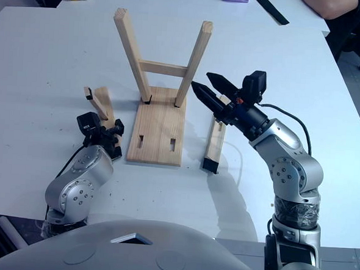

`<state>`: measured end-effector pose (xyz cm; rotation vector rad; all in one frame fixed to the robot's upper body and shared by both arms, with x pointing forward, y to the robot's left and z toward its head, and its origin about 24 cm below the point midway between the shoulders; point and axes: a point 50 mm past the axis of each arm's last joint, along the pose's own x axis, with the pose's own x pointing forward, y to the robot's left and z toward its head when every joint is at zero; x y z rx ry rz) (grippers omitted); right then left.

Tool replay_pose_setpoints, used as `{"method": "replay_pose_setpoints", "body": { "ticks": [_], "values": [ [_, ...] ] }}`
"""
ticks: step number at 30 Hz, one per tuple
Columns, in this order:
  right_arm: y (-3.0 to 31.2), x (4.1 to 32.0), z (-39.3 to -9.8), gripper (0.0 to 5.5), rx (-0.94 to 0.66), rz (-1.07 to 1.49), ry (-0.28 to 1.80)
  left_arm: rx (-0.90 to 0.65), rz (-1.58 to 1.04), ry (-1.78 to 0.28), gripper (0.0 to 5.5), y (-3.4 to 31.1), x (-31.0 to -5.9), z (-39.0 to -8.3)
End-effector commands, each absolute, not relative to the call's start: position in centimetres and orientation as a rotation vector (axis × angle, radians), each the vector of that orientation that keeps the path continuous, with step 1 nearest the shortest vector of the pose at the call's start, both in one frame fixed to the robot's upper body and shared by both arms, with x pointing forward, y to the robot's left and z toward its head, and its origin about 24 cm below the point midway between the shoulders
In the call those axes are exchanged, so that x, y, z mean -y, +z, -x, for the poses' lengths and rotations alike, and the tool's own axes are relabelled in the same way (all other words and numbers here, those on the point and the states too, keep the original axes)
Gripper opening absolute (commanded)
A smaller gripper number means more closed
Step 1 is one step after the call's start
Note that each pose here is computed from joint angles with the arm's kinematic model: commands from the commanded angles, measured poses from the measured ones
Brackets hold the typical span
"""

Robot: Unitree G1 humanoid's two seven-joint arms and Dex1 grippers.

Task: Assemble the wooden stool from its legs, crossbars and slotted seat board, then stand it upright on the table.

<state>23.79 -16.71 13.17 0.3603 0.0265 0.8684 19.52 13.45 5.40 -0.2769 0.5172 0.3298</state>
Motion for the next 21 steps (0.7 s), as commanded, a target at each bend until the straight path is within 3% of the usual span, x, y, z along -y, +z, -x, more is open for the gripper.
{"method": "replay_pose_setpoints", "body": {
  "ticks": [1,11,14,21],
  "values": [
    [13.3,16.6,-24.1,3.21,-0.009,-0.349,0.869,-0.535,0.249,0.345,4.08,4.5,-14.0,-19.8],
    [13.2,15.3,-24.2,3.21,0.034,-0.374,0.869,-0.615,0.166,0.278,4.08,1.2,-16.8,-21.8],
    [13.1,15.1,-24.1,3.21,0.044,-0.384,0.861,-0.627,0.112,0.222,3.79,0.9,-17.8,-21.9],
    [12.8,14.5,-23.3,3.21,0.068,-0.416,0.815,-0.697,-0.042,0.125,2.51,1.2,-21.1,-22.4]
  ]
}}
